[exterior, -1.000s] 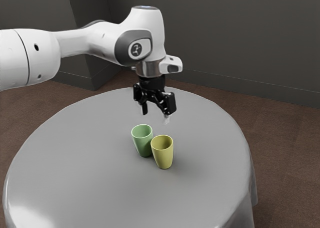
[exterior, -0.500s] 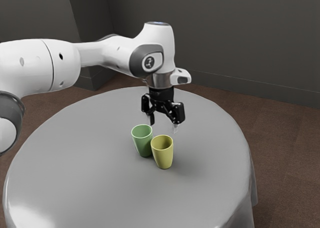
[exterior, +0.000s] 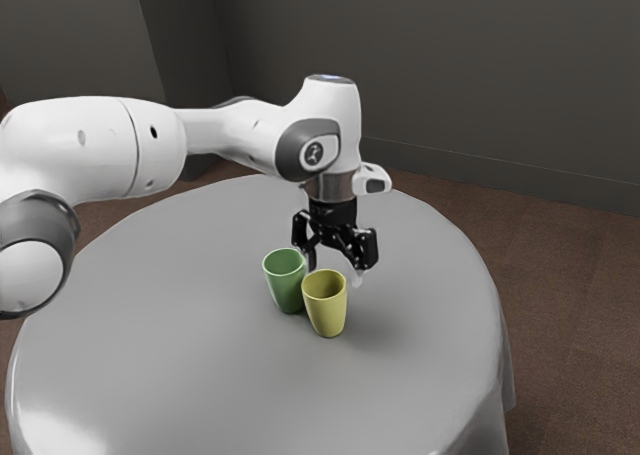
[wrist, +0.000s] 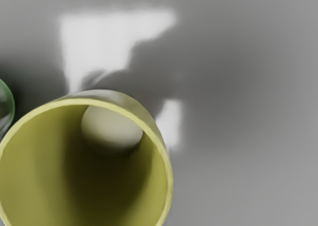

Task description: Place the right cup onto the left cup

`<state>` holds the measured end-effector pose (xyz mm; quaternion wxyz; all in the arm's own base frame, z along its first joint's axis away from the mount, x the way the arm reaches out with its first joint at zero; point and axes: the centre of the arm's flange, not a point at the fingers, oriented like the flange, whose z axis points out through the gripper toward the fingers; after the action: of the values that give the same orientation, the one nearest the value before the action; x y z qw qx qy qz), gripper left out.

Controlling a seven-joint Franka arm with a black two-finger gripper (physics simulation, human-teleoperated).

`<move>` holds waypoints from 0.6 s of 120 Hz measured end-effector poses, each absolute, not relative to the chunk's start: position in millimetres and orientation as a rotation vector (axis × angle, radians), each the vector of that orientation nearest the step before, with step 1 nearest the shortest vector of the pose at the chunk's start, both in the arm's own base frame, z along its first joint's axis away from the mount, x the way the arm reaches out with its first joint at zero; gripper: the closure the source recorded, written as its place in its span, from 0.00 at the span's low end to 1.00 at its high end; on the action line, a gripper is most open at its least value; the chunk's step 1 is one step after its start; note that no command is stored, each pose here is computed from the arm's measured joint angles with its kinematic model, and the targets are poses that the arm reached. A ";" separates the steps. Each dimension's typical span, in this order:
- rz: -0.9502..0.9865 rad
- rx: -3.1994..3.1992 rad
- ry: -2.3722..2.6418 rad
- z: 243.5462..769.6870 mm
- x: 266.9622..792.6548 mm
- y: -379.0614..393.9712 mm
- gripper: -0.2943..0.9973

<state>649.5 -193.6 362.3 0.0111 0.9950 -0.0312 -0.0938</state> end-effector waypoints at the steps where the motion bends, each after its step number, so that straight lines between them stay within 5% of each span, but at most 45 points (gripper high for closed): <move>1: -0.294 3.104 -0.098 361.3 649.5 -194.1 0.23; 72: -0.321 3.107 -0.080 316.6 654.2 -200.9 0.23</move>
<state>654.2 -200.9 316.6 0.0087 0.9943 -0.0255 -0.1028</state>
